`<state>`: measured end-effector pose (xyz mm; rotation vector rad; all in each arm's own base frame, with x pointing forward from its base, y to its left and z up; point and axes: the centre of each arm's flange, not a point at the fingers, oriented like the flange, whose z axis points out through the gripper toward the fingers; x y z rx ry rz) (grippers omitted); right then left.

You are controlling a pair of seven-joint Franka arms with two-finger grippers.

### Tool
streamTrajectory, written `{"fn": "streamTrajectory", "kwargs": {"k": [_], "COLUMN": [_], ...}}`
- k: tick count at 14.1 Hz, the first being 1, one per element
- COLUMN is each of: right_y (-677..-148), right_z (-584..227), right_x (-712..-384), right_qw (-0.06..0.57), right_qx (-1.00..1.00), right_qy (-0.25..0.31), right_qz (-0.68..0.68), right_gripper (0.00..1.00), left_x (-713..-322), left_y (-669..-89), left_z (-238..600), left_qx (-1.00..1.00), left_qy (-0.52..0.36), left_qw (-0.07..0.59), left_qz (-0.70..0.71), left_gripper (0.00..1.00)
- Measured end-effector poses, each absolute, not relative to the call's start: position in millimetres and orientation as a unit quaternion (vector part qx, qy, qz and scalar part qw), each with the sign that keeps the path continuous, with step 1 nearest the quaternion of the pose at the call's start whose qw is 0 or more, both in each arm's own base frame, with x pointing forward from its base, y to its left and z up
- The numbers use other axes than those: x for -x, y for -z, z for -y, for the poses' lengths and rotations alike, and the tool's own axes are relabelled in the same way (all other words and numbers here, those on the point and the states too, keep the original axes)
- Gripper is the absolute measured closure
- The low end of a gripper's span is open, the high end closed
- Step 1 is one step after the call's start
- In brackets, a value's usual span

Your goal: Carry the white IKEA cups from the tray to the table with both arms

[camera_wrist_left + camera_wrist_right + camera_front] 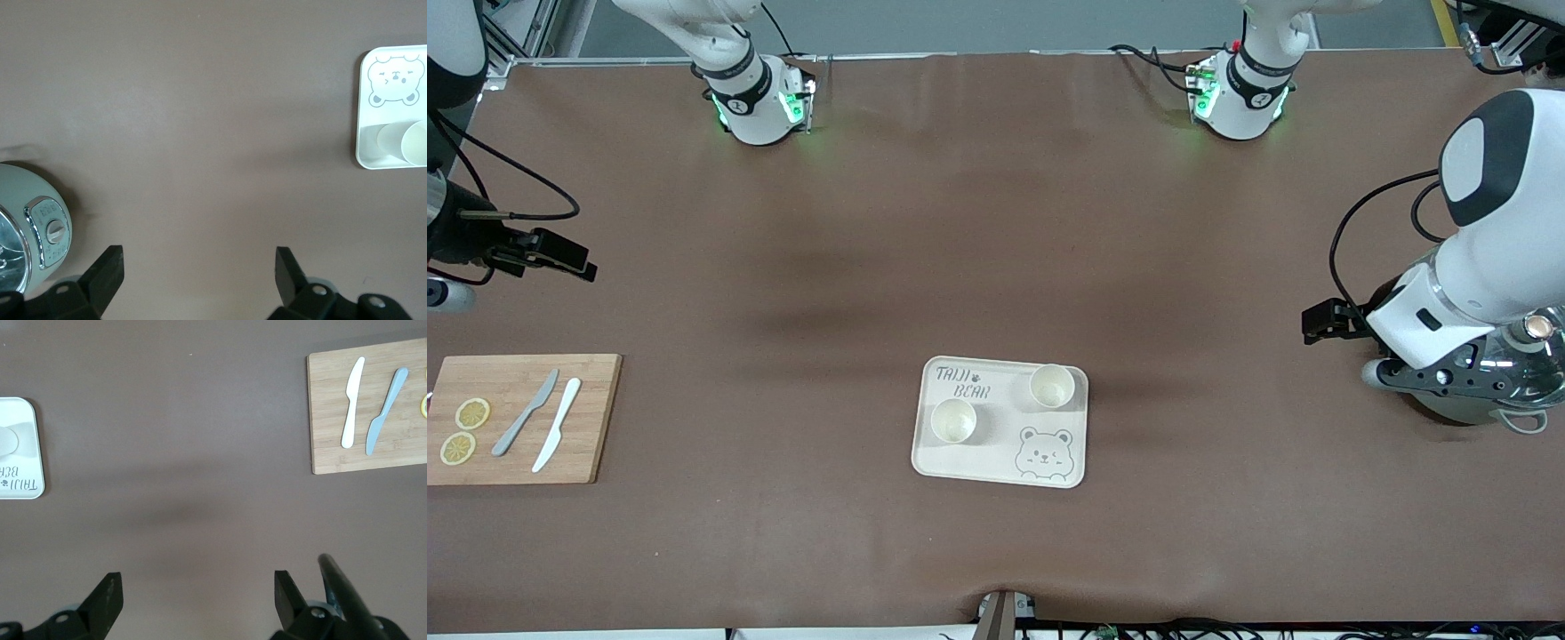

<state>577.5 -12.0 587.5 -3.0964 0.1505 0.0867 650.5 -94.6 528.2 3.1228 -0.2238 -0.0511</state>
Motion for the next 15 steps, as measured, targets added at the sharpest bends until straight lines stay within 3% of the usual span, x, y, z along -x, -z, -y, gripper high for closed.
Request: {"fn": "streamTrajectory", "kwargs": {"k": [7, 15], "right_y": [-587, -594], "right_z": [11, 12], "right_x": [-578, -578], "right_qw": [0.021, 0.021], "right_qx": [0.998, 0.998], "right_qy": [-0.028, -0.022], "right_qz": [-0.048, -0.048], "right_gripper": [0.00, 0.00], "left_x": [-650, -642], "left_y": [-521, -423], "left_z": [112, 299], "left_qx": [-0.997, -0.999], "left_qy": [0.021, 0.014], "left_qw": [0.017, 0.041], "left_qz": [0.069, 0.014], "left_gripper": [0.00, 0.00]}}
